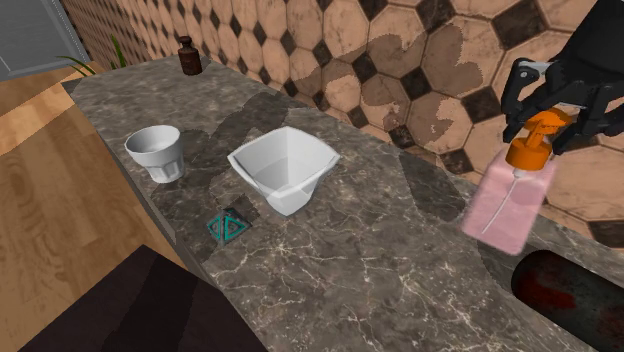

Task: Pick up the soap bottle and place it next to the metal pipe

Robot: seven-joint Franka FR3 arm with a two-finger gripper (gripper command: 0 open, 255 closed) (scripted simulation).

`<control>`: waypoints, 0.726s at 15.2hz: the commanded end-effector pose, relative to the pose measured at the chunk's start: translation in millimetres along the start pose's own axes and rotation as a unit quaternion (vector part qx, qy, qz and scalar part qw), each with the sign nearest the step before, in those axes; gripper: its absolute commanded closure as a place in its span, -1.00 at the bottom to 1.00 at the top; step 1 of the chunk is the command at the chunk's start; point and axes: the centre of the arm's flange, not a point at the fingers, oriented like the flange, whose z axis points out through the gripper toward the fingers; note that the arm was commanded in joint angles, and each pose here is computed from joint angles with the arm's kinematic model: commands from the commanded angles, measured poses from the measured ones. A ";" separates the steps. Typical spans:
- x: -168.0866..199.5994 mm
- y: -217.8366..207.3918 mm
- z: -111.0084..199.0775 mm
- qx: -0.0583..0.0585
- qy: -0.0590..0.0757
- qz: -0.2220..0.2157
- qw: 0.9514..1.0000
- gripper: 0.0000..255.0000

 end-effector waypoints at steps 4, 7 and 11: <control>-5.5 1.4 25.3 0.000 0.000 0.000 1.000 1.00; -8.5 2.4 40.8 0.000 0.000 0.000 1.000 1.00; -12.4 3.6 61.5 0.000 0.000 0.000 1.000 1.00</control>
